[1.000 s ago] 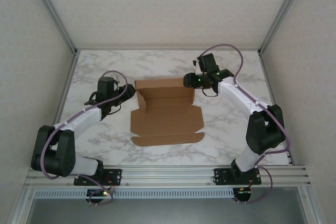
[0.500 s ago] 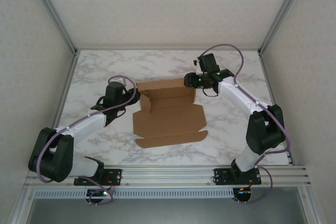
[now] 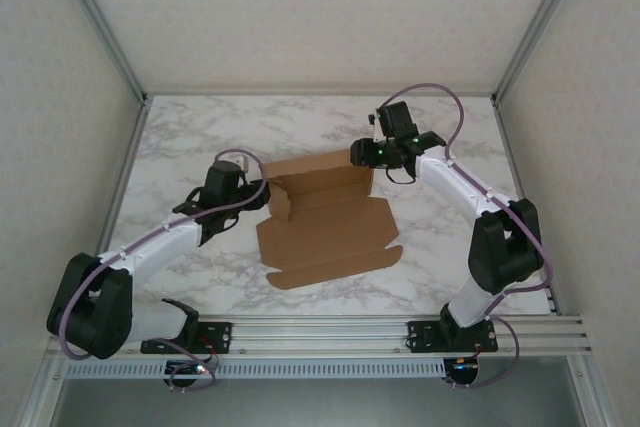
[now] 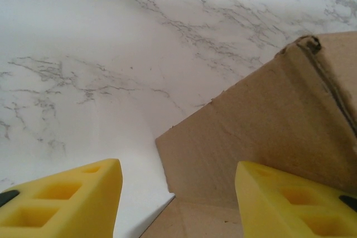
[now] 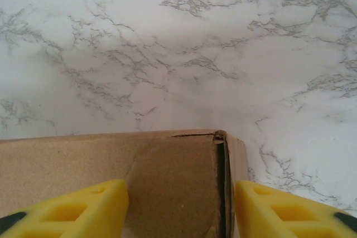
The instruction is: Fold the paper box
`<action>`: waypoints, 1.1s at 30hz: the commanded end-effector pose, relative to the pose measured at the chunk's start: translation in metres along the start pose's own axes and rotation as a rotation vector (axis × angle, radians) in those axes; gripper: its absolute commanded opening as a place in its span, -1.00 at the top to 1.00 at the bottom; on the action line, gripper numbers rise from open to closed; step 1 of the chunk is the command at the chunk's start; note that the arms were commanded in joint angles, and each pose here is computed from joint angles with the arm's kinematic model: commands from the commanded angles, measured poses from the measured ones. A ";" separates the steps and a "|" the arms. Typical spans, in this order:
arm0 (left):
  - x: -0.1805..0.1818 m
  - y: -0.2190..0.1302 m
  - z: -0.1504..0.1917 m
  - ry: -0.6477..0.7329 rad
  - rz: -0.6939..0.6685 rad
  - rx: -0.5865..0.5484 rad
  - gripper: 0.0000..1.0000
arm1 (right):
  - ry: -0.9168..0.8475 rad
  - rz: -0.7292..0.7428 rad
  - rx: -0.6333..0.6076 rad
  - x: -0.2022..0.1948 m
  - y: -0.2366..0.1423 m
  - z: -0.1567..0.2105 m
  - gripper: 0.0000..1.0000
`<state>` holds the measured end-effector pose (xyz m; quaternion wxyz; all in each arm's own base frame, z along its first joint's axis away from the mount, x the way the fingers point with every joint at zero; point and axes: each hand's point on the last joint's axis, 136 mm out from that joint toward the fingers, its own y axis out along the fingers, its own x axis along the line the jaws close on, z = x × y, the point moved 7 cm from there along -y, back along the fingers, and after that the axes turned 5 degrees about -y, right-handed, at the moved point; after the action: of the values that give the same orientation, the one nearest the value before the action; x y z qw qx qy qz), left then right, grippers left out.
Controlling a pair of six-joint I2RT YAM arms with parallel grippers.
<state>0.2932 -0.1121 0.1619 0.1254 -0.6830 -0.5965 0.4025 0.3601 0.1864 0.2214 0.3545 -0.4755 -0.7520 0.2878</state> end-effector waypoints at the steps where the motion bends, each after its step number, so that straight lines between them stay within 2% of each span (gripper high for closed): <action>1: -0.014 -0.005 0.004 0.089 0.039 0.024 -0.14 | -0.005 -0.005 0.071 0.002 0.010 0.010 -0.07; 16: -0.024 -0.023 0.017 0.180 0.056 0.032 -0.21 | 0.000 0.008 0.075 -0.001 0.014 0.010 -0.07; 22: -0.022 -0.034 0.011 0.164 0.040 -0.023 -0.23 | 0.013 0.028 0.058 -0.005 0.013 0.011 -0.07; 33: -0.029 -0.019 -0.005 0.117 0.018 -0.080 -0.27 | 0.203 0.104 -0.052 -0.036 0.004 0.014 -0.03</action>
<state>0.2717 -0.1272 0.1744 0.1605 -0.7111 -0.5864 0.3531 0.3680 0.1733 0.2183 0.3688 -0.5120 -0.7398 0.2334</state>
